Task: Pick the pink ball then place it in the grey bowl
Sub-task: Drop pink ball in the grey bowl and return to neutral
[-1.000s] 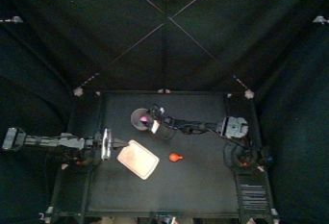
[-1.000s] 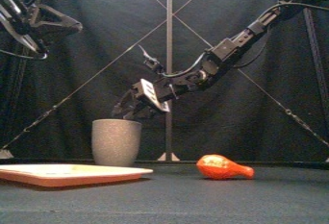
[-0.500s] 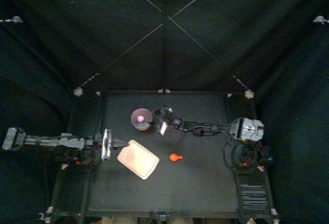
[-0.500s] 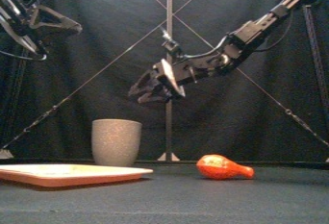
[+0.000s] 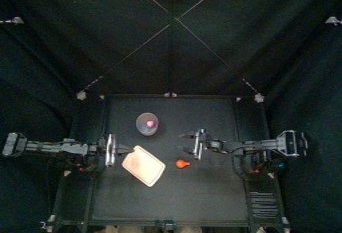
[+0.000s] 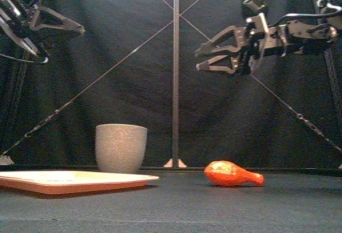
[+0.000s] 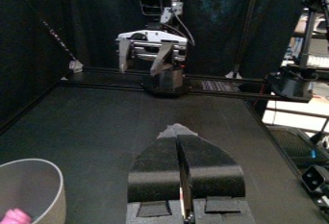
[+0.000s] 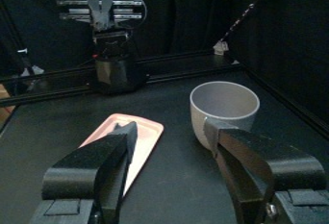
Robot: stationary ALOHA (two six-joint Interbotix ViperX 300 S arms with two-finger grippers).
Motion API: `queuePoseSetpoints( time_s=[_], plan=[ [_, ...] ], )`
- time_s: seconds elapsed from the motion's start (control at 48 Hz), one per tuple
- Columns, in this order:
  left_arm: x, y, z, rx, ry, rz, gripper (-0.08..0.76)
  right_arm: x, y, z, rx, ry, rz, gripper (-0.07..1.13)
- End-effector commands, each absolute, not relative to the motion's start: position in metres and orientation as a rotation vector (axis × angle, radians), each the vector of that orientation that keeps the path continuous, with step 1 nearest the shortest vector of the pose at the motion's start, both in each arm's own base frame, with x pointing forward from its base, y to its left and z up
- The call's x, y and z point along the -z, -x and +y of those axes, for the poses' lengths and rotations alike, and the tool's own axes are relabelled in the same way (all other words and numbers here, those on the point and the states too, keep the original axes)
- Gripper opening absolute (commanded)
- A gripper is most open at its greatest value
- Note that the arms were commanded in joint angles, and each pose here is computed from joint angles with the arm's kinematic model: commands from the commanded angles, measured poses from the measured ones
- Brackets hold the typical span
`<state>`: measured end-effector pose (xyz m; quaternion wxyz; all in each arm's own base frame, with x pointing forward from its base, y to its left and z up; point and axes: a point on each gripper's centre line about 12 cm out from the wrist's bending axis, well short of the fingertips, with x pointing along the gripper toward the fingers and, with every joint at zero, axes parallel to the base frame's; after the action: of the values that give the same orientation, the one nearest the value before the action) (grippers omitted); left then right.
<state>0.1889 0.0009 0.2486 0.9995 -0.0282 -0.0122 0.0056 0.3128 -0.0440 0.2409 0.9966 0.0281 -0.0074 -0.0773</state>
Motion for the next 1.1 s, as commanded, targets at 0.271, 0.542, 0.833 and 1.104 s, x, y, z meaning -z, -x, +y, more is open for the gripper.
queuePoseSetpoints(
  time_s=[0.271,0.542,0.833,1.104],
  plan=[
    [-0.2513,-0.19,0.0012,-0.014,0.061,-0.035,-0.03,-0.257,-0.27,-0.02,0.085,-0.055,-0.099,0.91],
    [-0.2505,-0.1899,0.0014,-0.015,0.065,-0.032,-0.03,-0.252,-0.249,-0.017,0.08,-0.064,-0.107,0.91],
    [-0.2494,-0.1895,0.0025,-0.021,0.065,-0.031,-0.03,-0.257,-0.228,-0.016,0.078,-0.064,-0.148,0.91],
    [-0.2493,-0.1895,0.0026,-0.022,0.066,-0.029,-0.03,-0.242,-0.214,-0.015,0.081,-0.07,-0.079,0.91]
  ],
)
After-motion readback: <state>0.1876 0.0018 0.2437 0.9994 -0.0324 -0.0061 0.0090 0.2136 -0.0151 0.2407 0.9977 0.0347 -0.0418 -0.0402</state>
